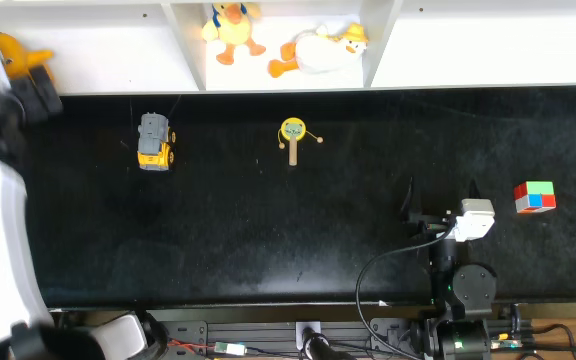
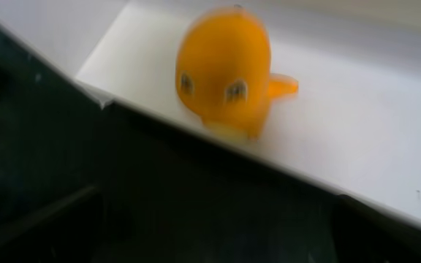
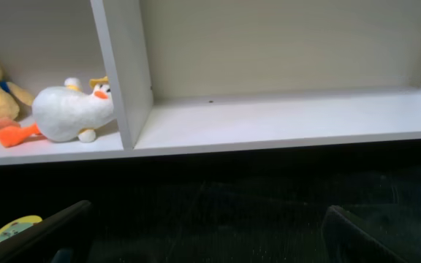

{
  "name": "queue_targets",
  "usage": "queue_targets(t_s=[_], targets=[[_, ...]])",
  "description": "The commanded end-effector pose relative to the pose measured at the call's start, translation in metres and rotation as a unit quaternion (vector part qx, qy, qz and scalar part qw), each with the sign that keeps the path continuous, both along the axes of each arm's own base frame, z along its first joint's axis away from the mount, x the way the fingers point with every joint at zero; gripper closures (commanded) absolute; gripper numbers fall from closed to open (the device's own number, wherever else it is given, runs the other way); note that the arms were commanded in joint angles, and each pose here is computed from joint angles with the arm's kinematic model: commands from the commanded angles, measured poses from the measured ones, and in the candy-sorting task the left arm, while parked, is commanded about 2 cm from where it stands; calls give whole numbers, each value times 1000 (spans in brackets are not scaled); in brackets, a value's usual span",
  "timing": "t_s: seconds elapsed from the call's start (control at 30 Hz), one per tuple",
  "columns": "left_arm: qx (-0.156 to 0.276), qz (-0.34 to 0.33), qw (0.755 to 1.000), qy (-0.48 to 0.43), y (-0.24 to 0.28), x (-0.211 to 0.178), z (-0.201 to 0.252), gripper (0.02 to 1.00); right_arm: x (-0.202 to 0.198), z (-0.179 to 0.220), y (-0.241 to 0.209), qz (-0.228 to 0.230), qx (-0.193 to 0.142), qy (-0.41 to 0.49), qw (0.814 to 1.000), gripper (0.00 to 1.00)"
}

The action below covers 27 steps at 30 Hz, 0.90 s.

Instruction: Store Toys

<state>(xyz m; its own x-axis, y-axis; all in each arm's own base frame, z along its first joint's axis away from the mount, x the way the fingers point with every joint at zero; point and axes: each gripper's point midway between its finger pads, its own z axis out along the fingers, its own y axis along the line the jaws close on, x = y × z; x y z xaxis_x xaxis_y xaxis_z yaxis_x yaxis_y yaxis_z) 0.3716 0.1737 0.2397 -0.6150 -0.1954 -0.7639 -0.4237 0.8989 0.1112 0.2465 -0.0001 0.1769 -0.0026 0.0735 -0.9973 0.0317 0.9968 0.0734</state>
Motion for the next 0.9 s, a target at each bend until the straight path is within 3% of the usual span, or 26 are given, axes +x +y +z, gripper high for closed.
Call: queue_targets(t_s=[0.03,0.27,0.53,0.9], targets=[[-28,-33,999,1,-36,-39,-29,20,0,-3,0,1,0,-2,1000,5],[-57,-97,994,5,-109,-79,-79,20,0,-3,0,1,0,-2,1000,7],[-63,-173,983,25,-162,-69,-98,20,0,-3,0,1,0,-2,1000,5],[-54,-163,983,68,-158,-51,-133,36,0,-3,0,1,0,-2,1000,7]])
